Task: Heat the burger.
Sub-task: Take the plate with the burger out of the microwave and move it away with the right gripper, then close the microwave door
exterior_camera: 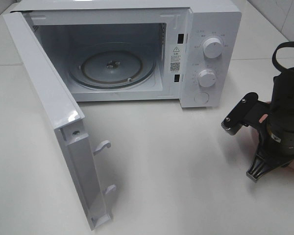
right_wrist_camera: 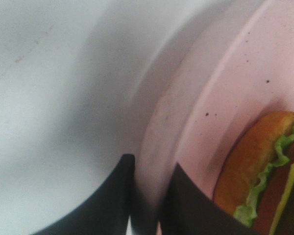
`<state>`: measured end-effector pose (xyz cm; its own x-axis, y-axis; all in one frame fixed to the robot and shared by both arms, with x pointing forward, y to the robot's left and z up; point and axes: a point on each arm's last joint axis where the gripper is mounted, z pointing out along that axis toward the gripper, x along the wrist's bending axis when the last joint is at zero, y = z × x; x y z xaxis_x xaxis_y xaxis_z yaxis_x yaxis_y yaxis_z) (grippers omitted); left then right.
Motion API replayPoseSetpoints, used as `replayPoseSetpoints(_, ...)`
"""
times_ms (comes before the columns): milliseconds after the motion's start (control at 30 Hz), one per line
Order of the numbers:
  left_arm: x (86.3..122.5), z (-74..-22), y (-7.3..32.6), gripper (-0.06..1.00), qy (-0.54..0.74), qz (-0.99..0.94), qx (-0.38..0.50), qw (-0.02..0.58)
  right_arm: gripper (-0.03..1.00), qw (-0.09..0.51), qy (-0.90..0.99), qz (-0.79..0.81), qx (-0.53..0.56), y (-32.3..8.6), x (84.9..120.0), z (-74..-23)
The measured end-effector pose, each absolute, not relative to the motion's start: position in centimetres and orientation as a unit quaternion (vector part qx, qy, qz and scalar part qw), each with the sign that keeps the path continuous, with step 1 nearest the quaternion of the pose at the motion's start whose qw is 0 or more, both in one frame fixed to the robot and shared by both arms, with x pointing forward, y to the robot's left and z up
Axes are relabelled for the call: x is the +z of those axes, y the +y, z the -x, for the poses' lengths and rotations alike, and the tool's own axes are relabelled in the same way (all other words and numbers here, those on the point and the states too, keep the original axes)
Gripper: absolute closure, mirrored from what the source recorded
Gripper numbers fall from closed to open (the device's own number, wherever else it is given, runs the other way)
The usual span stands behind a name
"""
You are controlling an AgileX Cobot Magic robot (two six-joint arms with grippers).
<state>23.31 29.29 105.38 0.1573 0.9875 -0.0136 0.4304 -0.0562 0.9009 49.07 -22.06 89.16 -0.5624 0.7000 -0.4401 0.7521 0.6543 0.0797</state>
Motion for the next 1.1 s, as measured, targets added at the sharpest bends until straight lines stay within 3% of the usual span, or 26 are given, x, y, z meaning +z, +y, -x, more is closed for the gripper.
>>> replayPoseSetpoints(67, 105.4, -23.3, 29.3, 0.94, 0.552, -0.642, 0.341, 0.408, 0.71, 0.218, 0.882, -0.414, -0.057, -22.0, 89.1, -49.0)
replayPoseSetpoints(133, 105.4, -23.3, 29.3, 0.94, 0.552, -0.642, 0.341, 0.408, 0.52, 0.204, 0.882, -0.422, -0.054, -21.9, 89.0, -48.8)
replayPoseSetpoints(233, 105.4, -23.3, 29.3, 0.94, 0.552, -0.642, 0.341, 0.408, 0.48, 0.200, 0.881, -0.425, -0.053, -21.8, 89.0, -48.7)
replayPoseSetpoints(300, 105.4, -23.3, 29.3, 0.94, 0.552, -0.642, 0.341, 0.408, 0.36, 0.186, 0.877, -0.441, -0.041, -21.5, 89.1, -48.7)
replayPoseSetpoints(400, 105.4, -23.3, 29.3, 0.94, 0.552, -0.642, 0.341, 0.408, 0.34, 0.185, 0.875, -0.446, -0.034, -21.4, 89.4, -48.8)
replayPoseSetpoints(467, 105.4, -23.3, 29.3, 0.94, 0.552, -0.642, 0.341, 0.408, 0.27, 0.186, 0.859, -0.477, -0.016, -21.0, 91.2, -49.3)
replayPoseSetpoints(667, 105.4, -23.3, 29.3, 0.94, 0.552, -0.642, 0.341, 0.408, 0.22, 0.172, 0.829, -0.531, -0.005, -20.4, 93.9, -50.2)
replayPoseSetpoints(933, 105.4, -23.3, 29.3, 0.94, 0.552, -0.642, 0.341, 0.408, 0.21, 0.066, 0.805, -0.589, 0.022, -18.5, 97.3, -51.0)
replayPoseSetpoints(1100, 105.4, -23.3, 29.3, 0.94, 0.552, -0.642, 0.341, 0.408, 0.21, 0.050, 0.767, -0.639, 0.035, -20.6, 99.0, -52.0)
